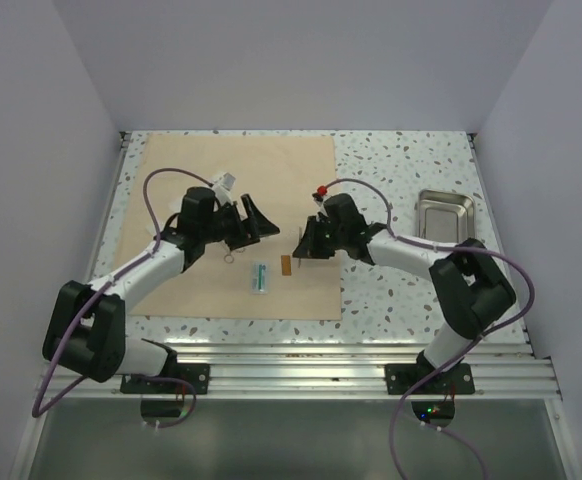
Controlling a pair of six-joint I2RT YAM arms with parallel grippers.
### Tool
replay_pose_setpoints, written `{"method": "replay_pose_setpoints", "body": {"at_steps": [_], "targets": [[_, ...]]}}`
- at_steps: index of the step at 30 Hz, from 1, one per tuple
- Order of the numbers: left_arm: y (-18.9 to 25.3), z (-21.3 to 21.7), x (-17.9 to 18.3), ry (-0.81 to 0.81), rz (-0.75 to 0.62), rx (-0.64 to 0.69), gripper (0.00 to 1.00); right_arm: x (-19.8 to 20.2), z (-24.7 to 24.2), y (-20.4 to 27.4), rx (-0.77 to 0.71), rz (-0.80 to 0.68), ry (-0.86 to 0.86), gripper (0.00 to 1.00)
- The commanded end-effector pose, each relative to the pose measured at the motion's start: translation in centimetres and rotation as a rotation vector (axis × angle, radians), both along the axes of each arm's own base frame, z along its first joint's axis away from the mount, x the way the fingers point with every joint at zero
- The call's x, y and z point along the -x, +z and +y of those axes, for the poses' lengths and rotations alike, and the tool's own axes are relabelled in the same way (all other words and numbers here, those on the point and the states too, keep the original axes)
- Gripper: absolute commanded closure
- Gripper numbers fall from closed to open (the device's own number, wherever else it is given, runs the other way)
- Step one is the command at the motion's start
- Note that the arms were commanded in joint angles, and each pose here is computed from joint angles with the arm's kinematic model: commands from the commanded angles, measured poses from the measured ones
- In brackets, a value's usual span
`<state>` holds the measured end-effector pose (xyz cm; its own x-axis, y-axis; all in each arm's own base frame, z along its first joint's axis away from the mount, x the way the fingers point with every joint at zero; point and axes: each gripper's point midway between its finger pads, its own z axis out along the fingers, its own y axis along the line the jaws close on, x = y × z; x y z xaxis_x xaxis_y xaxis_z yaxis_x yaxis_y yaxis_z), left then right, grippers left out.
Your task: Prepare the surgical pack
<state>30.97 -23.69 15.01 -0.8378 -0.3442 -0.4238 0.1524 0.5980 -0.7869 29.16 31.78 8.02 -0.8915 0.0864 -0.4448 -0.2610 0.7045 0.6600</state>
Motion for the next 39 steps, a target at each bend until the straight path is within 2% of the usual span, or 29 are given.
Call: {"method": "replay_pose_setpoints", "body": {"at_steps": [1,7,9,11,17,21,24,28,31,33,36,39], "targets": [[1.6,3.0,-1.2,0.093,-0.074,-0.131,0.16,-2.5,-9.5,0.2,0.442,-0.075,-0.158,1.0],[-0.9,6.4,-1.4,0.207,-0.036,-0.297,0.16,-5.4,-26.1,2.7,0.949,-0.09,-0.416,1.0],[-2.0,7.3,-1.1,0.225,-0.008,-0.338,0.16,-5.8,-30.7,2.9,1.042,-0.038,-0.475,1.0],[-3.1,8.4,-1.1,0.261,0.027,-0.374,0.16,-5.8,-33.8,1.5,1.071,0.061,-0.52,1.0],[-5.4,10.0,-0.9,0.296,0.123,-0.453,0.18,-6.8,-36.7,-0.9,1.131,0.169,-0.538,1.0],[-5.8,11.0,-1.0,0.321,0.141,-0.488,0.18,-6.6,-37.7,-2.2,1.075,0.232,-0.553,1.0],[-6.3,12.0,-1.2,0.353,0.17,-0.521,0.18,-6.6,-37.8,-2.8,1.05,0.251,-0.557,0.94],[-6.8,12.9,-1.3,0.381,0.206,-0.548,0.18,-6.9,-37.2,-2.7,1.013,0.244,-0.555,0.7],[-7.1,13.3,-1.5,0.395,0.225,-0.552,0.18,-7.3,-36.8,-1.9,0.983,0.221,-0.564,0.58],[-7.3,13.4,-1.6,0.398,0.25,-0.558,0.19,-7.3,-36.8,-1.2,0.98,0.212,-0.575,0.53],[-7.6,14.3,-1.9,0.429,0.265,-0.606,0.22,-7.3,-36.8,1.5,0.961,0.159,-0.613,0.52],[-8.0,15.4,-2.1,0.474,0.283,-0.656,0.24,-7.6,-33.2,4.9,0.913,0.02,-0.565,0.52]]}}
